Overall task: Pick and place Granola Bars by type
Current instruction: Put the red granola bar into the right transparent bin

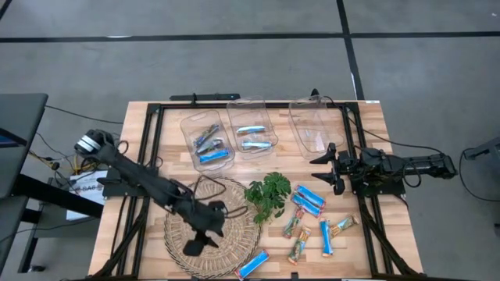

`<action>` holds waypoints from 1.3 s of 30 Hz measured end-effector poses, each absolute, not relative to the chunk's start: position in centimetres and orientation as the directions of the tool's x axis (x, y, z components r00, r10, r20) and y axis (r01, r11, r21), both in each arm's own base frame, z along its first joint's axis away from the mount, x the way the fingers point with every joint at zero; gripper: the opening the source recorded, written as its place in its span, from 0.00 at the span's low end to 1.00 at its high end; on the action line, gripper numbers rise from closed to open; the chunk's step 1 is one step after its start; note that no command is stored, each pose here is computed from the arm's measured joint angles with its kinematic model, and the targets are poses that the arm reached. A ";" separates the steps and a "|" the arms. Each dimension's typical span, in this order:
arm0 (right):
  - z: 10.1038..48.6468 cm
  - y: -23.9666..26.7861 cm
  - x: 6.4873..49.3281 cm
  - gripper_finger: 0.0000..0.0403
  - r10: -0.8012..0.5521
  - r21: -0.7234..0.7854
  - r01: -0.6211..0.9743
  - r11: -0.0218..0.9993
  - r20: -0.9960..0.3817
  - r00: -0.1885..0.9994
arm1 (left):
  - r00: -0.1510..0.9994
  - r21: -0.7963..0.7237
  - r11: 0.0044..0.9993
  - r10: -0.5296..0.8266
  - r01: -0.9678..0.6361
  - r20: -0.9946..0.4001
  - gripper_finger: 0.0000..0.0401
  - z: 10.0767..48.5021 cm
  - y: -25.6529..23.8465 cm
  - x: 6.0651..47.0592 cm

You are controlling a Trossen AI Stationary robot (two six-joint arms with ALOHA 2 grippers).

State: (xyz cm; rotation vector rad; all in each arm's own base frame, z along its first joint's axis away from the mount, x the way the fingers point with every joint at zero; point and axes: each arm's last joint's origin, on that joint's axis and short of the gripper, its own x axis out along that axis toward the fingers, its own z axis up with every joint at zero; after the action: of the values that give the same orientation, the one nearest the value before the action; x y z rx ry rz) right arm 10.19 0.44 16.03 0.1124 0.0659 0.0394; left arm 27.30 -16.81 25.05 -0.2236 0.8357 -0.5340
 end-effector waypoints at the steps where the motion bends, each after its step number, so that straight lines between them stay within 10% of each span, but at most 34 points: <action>1: 16.0 0.4 10.2 0.56 0.043 0.114 -0.036 0.993 -0.064 0.997 | 0.552 -0.400 0.842 -0.539 0.362 -0.637 0.42 24.7 -17.2 27.6; 39: 15.9 0.4 10.3 0.56 0.043 0.114 -0.033 0.993 -0.081 0.996 | 0.521 -0.220 0.964 -0.266 0.151 -0.811 0.32 20.9 -25.4 38.2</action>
State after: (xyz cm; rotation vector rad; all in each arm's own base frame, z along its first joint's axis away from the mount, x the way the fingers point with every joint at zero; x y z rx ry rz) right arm 10.30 0.44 15.89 0.1124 0.0837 0.0380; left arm 38.17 -25.37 20.90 -0.1274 0.9927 -0.2508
